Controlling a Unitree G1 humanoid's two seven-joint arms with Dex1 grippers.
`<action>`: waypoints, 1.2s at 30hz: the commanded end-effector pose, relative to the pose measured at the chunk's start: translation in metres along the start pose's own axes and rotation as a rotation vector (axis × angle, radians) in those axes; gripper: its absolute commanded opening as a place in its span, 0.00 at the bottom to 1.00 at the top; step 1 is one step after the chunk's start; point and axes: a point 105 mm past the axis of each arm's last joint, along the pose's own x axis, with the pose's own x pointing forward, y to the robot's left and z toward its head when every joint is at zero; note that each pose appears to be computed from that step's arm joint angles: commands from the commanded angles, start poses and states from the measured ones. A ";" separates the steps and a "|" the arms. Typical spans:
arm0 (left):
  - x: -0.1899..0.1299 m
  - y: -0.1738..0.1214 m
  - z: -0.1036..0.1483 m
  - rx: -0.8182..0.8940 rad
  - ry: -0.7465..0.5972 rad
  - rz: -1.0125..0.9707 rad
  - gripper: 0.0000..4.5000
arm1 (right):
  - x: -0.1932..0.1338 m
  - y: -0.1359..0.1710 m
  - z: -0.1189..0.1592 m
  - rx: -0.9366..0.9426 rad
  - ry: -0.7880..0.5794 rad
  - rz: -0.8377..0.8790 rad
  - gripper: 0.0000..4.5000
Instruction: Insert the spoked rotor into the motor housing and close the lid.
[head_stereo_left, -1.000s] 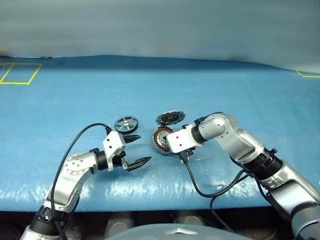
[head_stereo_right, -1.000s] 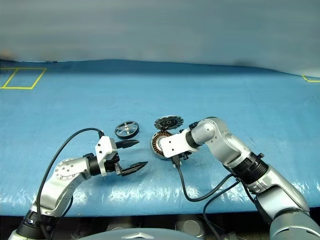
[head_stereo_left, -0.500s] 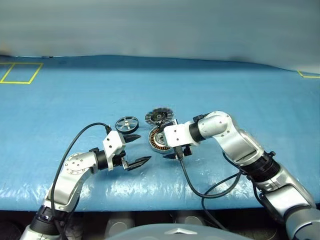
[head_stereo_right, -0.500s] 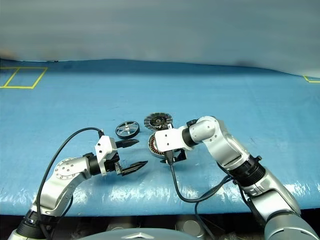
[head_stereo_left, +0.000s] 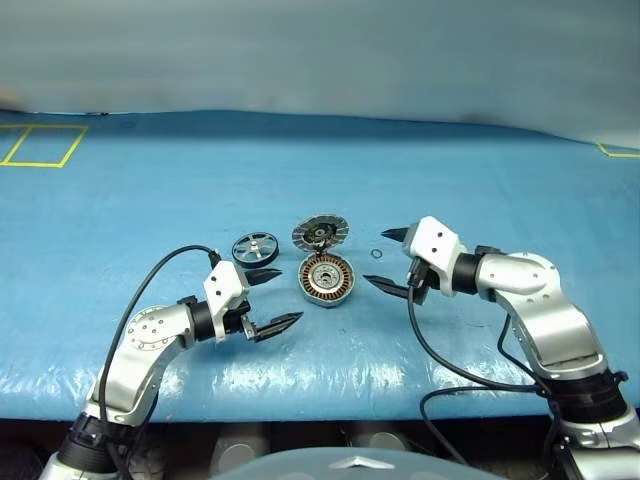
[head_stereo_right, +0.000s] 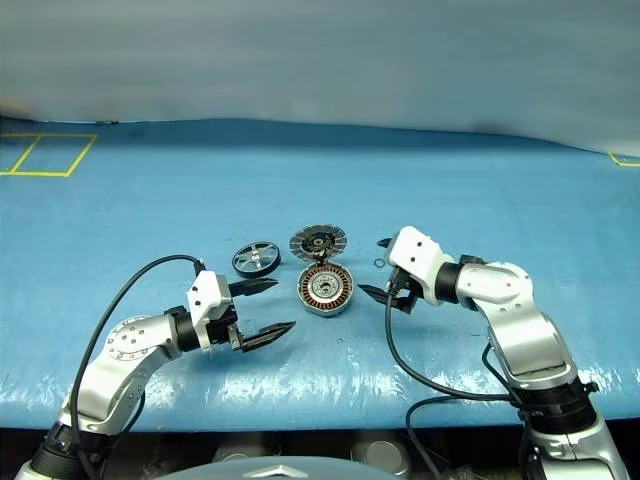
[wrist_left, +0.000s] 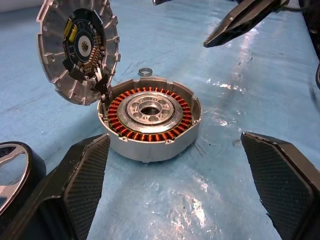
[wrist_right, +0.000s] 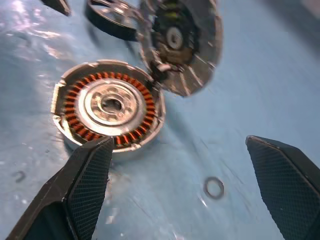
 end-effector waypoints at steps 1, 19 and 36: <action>0.000 0.000 0.017 0.038 -0.045 -0.013 1.00 | -0.002 -0.013 -0.009 0.066 -0.030 -0.171 0.99; 0.014 -0.003 0.026 0.069 -0.071 -0.085 1.00 | 0.050 -0.021 -0.049 0.321 -0.029 -0.334 0.99; 0.012 -0.002 0.022 0.075 -0.061 -0.049 1.00 | 0.062 -0.003 -0.066 0.291 0.061 -0.272 0.14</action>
